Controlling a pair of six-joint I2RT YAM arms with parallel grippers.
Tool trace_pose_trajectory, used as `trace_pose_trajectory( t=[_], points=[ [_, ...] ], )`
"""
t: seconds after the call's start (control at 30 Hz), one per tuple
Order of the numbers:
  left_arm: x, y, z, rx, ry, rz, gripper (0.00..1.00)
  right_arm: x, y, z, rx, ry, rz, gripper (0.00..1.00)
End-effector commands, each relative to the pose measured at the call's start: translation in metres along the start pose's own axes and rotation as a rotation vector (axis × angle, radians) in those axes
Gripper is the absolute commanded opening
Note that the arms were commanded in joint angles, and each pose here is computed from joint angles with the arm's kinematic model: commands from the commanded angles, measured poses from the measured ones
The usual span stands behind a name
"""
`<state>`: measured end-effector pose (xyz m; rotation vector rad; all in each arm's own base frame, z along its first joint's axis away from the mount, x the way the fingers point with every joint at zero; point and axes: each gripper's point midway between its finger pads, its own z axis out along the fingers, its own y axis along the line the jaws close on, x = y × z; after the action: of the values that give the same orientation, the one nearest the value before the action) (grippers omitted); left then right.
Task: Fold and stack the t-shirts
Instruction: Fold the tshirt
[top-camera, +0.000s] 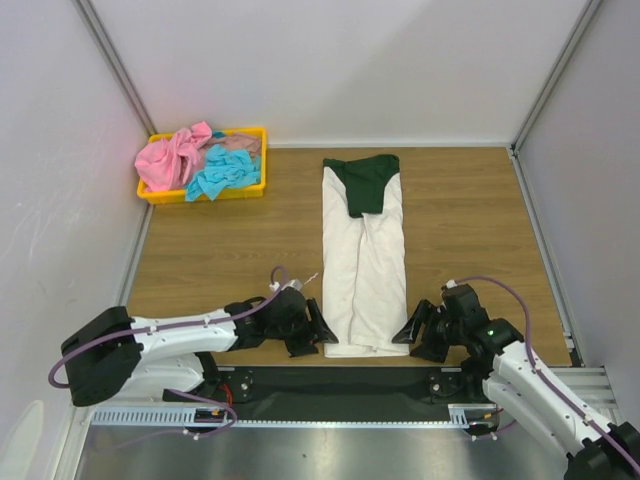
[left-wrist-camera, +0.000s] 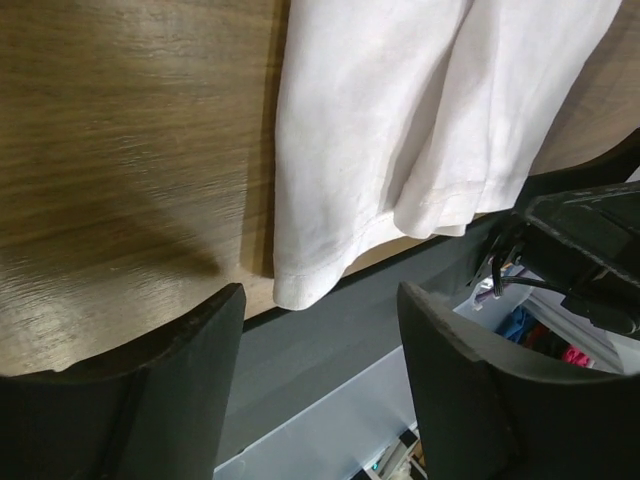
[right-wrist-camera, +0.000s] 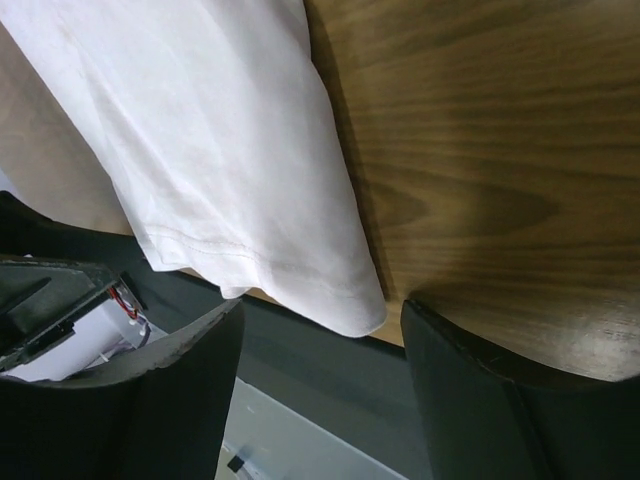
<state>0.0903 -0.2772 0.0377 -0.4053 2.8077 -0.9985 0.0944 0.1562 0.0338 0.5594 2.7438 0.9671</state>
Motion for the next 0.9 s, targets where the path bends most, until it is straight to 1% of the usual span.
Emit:
trace_pose_trajectory(
  t=[0.0,0.07,0.13,0.23,0.43,0.47,0.57,0.6,0.63,0.67,0.73,0.8,0.83,0.87],
  points=[
    [-0.005,-0.007,-0.004,0.029,-0.045,-0.013,0.67,0.007,-0.007,0.002,0.048,0.019,0.029,0.70],
    [-0.005,-0.005,-0.003,0.031,-0.051,-0.017,0.65,0.005,-0.007,0.002,0.057,0.015,0.016,0.68],
    [-0.004,-0.004,0.000,0.037,-0.046,-0.022,0.64,0.005,-0.007,0.005,0.069,0.020,0.008,0.65],
    [0.000,-0.004,0.004,0.038,-0.030,-0.022,0.62,0.002,-0.007,0.006,0.082,0.015,-0.003,0.59],
    [0.003,-0.002,0.005,0.035,-0.023,-0.025,0.60,-0.007,-0.006,0.003,0.111,-0.024,-0.034,0.52],
    [0.003,-0.001,0.005,0.035,-0.025,-0.026,0.58,-0.008,-0.007,0.004,0.116,-0.028,-0.036,0.49],
    [0.003,0.001,0.006,0.034,-0.028,-0.039,0.52,-0.010,-0.005,0.003,0.116,-0.032,-0.046,0.45],
    [0.003,0.001,0.007,0.034,-0.028,-0.039,0.50,-0.011,-0.005,0.004,0.117,-0.035,-0.046,0.39],
    [0.003,0.000,0.007,0.034,-0.029,-0.038,0.50,-0.011,-0.005,0.004,0.116,-0.037,-0.053,0.37],
    [0.003,0.000,0.008,0.036,-0.027,-0.036,0.50,-0.012,-0.004,0.004,0.115,-0.042,-0.052,0.36],
    [0.005,-0.001,0.012,0.031,-0.017,-0.029,0.45,-0.013,-0.004,0.005,0.115,-0.042,-0.054,0.34],
    [0.008,0.003,0.015,0.012,-0.006,-0.022,0.43,-0.013,-0.004,0.005,0.112,-0.040,-0.057,0.33],
    [0.008,0.002,0.016,0.012,-0.004,-0.021,0.38,-0.013,-0.003,0.005,0.110,-0.039,-0.058,0.33],
    [0.007,-0.004,0.016,0.036,-0.007,-0.016,0.35,-0.013,-0.002,0.005,0.108,-0.041,-0.059,0.29]
  ],
)
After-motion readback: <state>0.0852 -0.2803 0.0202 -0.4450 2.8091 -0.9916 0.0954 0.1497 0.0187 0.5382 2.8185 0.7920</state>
